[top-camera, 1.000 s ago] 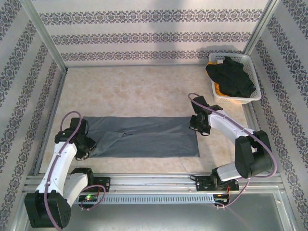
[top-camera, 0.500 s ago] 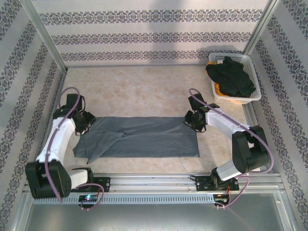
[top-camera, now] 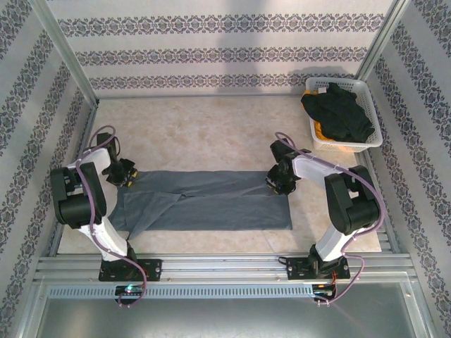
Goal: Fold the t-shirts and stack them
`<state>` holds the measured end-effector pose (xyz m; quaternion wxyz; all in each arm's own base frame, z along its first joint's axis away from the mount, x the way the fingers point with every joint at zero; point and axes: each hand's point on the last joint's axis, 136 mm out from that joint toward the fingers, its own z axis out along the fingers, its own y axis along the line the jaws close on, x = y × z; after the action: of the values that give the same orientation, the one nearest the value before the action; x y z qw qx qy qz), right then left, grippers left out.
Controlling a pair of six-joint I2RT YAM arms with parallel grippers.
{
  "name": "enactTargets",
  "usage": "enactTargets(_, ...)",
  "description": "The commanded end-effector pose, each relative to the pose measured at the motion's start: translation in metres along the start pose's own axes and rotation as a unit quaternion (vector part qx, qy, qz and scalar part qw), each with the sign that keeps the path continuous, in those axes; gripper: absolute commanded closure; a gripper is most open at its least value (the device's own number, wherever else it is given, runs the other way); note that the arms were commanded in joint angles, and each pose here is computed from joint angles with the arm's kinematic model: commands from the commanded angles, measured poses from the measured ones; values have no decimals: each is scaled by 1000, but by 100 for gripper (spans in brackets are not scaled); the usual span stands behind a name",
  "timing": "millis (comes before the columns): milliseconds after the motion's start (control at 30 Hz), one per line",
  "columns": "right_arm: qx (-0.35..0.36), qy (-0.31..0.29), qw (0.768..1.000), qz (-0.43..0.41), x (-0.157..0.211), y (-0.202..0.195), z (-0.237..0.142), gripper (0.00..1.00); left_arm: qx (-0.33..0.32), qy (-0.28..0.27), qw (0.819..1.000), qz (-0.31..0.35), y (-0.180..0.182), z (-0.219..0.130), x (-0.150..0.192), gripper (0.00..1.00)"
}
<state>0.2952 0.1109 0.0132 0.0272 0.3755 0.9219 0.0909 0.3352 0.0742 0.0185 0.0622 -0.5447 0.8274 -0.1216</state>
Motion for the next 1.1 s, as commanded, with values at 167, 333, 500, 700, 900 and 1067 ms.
enactTargets(167, 76, 6, 997, 30, -17, -19, 9, 77, 17, 5, 1000, 6, 0, 11, -32, 72)
enactTargets(333, 76, 21, 996, 35, -34, -3, 15, 76, 60, 21, 998, -6, -25, 12, -34, 72)
enactTargets(500, 55, 25, 997, 55, -69, 20, 20, 76, 94, 23, 995, -3, -59, 14, -39, 70)
enactTargets(700, 27, 28, 999, 0, -115, 72, 10, 75, 105, 2, 994, 37, -89, -3, -47, 55)
enactTargets(900, -47, -35, 996, -65, -123, 98, -42, 65, 91, -68, 990, 83, -82, -55, -26, 41)
enactTargets(1067, -128, -76, 974, -170, -80, 131, -96, 56, 138, -37, 978, 151, -102, -52, 39, 43)
